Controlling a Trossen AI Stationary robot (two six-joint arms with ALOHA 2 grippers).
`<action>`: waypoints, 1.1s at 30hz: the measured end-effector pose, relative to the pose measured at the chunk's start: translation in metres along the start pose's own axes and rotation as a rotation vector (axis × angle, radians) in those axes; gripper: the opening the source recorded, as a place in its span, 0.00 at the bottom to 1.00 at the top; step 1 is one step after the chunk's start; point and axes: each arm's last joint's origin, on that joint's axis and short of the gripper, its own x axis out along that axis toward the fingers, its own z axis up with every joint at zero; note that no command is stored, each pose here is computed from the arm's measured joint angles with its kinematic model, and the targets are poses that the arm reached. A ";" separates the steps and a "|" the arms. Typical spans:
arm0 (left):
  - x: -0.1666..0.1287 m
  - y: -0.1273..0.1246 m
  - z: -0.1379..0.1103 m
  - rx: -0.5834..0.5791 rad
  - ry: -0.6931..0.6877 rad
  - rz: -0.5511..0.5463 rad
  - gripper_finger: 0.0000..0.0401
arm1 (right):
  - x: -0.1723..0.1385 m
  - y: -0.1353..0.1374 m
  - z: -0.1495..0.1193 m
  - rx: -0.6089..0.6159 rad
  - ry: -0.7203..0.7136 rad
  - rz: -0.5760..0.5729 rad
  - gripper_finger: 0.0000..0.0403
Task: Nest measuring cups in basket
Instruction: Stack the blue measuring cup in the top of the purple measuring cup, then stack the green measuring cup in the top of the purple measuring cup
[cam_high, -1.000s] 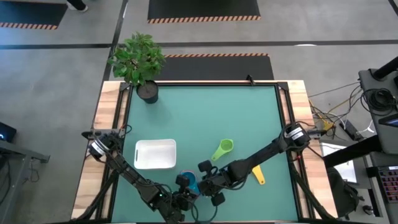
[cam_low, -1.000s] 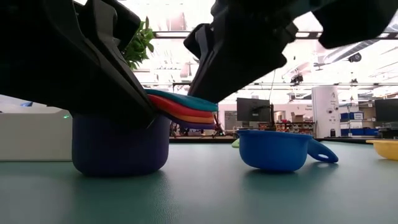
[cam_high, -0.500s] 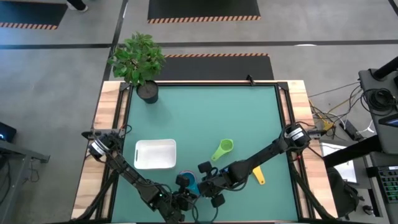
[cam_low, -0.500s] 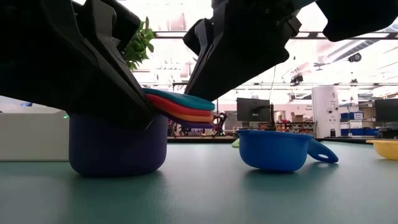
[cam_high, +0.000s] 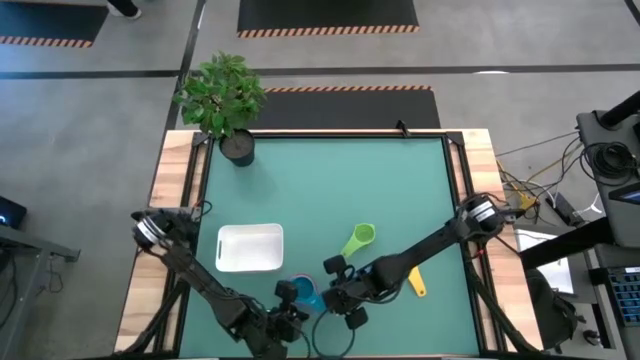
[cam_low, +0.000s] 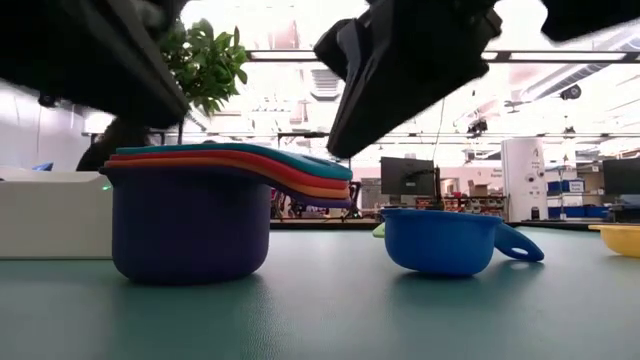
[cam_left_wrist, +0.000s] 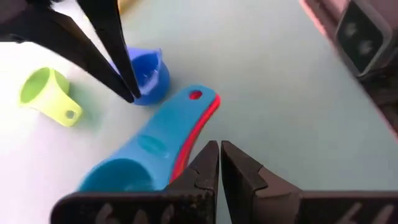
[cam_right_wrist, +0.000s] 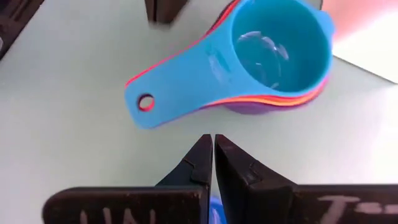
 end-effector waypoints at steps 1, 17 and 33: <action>-0.006 0.002 0.003 0.005 -0.003 -0.003 0.00 | -0.003 -0.001 0.000 0.000 0.002 -0.007 0.02; -0.103 0.072 0.025 0.187 -0.157 0.096 0.00 | -0.075 -0.014 -0.003 0.145 0.060 -0.061 0.02; -0.134 0.120 -0.037 0.138 -0.190 0.225 0.00 | -0.079 -0.061 -0.022 0.819 0.159 -0.240 0.02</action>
